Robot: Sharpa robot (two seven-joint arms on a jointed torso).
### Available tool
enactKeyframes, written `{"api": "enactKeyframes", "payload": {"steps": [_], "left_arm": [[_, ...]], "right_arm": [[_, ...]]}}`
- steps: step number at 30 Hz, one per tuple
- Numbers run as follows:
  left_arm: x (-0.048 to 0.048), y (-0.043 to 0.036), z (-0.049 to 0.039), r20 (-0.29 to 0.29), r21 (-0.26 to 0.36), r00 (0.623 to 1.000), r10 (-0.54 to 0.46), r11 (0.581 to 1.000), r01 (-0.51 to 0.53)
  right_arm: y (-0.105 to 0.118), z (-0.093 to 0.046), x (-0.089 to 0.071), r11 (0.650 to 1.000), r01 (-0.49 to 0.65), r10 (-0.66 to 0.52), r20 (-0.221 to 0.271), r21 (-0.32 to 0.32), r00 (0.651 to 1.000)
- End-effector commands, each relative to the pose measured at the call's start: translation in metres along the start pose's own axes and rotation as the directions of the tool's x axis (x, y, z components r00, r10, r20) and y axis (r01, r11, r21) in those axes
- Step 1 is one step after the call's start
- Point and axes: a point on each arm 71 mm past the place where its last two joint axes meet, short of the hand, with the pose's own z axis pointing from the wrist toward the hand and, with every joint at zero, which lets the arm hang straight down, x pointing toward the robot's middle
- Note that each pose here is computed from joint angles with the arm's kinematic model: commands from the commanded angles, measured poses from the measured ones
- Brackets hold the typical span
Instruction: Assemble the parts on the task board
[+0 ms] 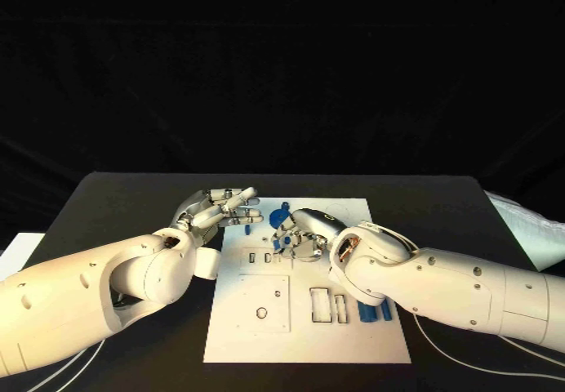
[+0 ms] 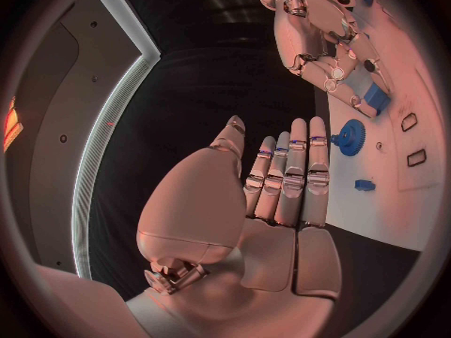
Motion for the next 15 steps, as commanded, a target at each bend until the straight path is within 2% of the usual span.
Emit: {"api": "enactKeyframes", "payload": {"steps": [1, 7, 15], "left_arm": [[0.003, -0.0012, 0.0001, -0.017, 0.011, 1.0, -0.012, 1.0, 0.012], [0.0037, -0.0011, 0.0003, -0.019, 0.011, 1.0, -0.013, 1.0, 0.013], [0.0041, -0.001, 0.0003, -0.02, 0.01, 1.0, -0.013, 1.0, 0.014]], "right_arm": [[0.001, 0.002, 0.008, 0.997, 0.07, -0.069, -0.041, 0.015, 0.997], [0.003, 0.004, 0.016, 0.996, 0.083, -0.082, -0.071, 0.016, 0.994], [0.001, 0.004, 0.02, 0.994, 0.108, -0.106, -0.09, 0.024, 0.99]]}}
